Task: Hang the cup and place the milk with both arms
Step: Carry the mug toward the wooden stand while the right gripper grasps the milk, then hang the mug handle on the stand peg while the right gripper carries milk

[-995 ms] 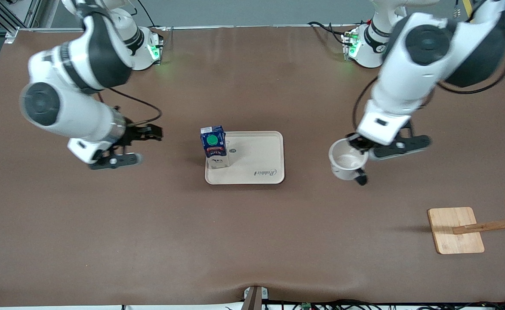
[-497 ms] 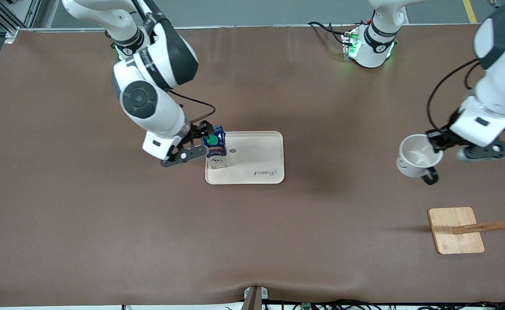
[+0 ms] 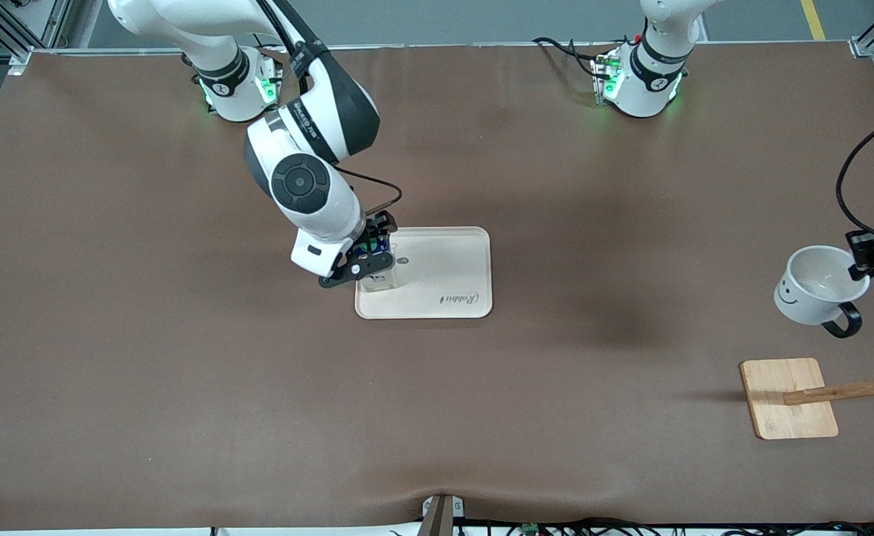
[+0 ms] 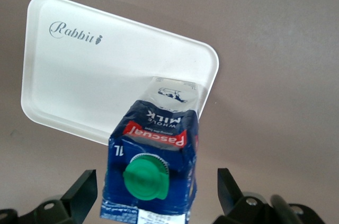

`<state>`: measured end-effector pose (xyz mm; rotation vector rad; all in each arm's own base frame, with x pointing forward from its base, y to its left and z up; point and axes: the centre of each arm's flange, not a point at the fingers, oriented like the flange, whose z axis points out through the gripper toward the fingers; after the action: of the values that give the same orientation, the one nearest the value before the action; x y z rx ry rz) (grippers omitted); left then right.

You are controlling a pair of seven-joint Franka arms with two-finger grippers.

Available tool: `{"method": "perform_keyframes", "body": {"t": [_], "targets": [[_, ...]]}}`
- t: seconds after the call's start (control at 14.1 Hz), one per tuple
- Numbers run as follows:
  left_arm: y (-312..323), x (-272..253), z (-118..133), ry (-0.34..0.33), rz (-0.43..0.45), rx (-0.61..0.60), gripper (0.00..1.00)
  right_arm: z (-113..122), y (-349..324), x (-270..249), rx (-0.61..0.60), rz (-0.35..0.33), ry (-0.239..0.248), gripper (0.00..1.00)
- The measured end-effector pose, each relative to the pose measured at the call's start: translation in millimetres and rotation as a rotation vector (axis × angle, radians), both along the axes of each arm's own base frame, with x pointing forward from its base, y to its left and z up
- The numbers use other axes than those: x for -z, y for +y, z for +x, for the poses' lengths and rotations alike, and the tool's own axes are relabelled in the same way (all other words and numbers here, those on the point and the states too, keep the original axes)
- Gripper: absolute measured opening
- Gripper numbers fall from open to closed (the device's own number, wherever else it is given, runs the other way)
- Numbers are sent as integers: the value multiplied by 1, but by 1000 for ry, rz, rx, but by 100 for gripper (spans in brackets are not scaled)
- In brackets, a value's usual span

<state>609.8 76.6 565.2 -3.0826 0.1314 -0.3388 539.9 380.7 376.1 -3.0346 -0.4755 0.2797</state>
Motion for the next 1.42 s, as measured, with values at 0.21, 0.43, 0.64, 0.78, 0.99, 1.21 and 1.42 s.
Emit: {"method": "perform_keyframes", "body": {"t": [0.21,0.43,0.64,0.78,0.99,1.21,1.42], "targets": [[35,13,8,-57,-93,67,7,-5,5,4,3,-8,8,100],[74,33,11,-83,-185,101,7,-5,5,11,3,-17,19,100],[93,45,13,-79,-207,82,7,-10,12,19,-9,-29,25,100],[96,40,19,-100,-208,80,7,-12,14,22,-23,-50,17,100],[112,29,32,-142,-213,69,7,-11,14,21,-25,-55,10,71],[121,42,41,-137,-232,61,7,-7,14,15,4,-52,-1,68],[124,57,46,-122,-247,59,7,11,8,-16,119,19,8,68]]}}
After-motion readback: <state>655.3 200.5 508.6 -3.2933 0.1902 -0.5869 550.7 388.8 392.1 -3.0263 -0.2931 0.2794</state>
